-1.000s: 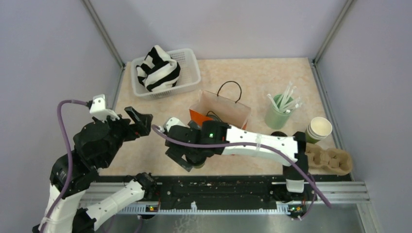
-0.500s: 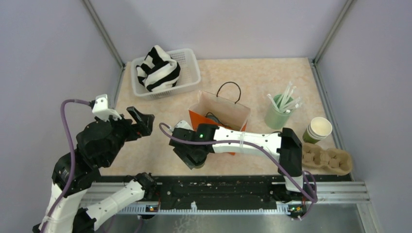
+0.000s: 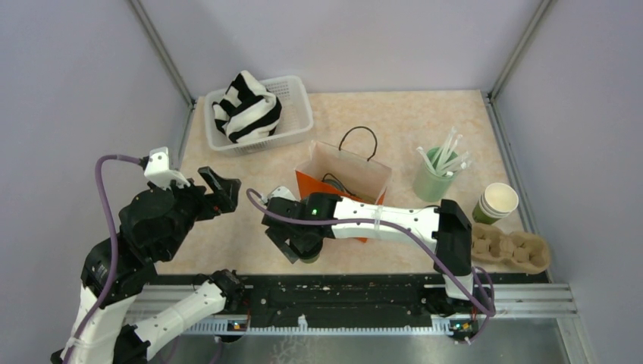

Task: Pack the takeout coffee

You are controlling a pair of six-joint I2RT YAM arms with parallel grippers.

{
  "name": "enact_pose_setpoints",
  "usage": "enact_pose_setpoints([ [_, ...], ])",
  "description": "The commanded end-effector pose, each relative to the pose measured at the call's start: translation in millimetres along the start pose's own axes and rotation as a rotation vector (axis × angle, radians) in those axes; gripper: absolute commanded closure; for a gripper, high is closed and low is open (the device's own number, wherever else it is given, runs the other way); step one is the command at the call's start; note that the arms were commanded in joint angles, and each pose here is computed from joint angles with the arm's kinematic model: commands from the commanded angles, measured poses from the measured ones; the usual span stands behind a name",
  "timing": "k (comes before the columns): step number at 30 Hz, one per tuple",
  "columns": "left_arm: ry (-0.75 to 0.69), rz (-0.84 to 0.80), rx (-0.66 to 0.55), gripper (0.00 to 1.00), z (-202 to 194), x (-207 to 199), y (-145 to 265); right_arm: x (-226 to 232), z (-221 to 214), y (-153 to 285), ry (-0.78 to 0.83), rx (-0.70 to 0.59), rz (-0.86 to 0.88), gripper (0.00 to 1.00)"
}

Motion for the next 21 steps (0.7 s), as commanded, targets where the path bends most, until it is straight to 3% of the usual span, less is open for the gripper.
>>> enact_pose_setpoints([
  [1, 0.011, -0.010, -0.035, 0.02, 11, -2, 2, 6, 12, 2, -0.025, -0.029, 0.034, 0.13],
  [21, 0.021, -0.029, -0.022, 0.01, 9, -8, -2, -4, 3, -10, -0.017, -0.001, -0.005, 0.10],
])
Point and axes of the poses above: each gripper's point midway between its finger pads, its own y axis back along the fingers, its own x axis along the line the jaws close on, z = x × y, the point moved 1 cm from there along y, back along the fingers, and after that the axes turned 14 degrees about -y, right-handed, at the moved point
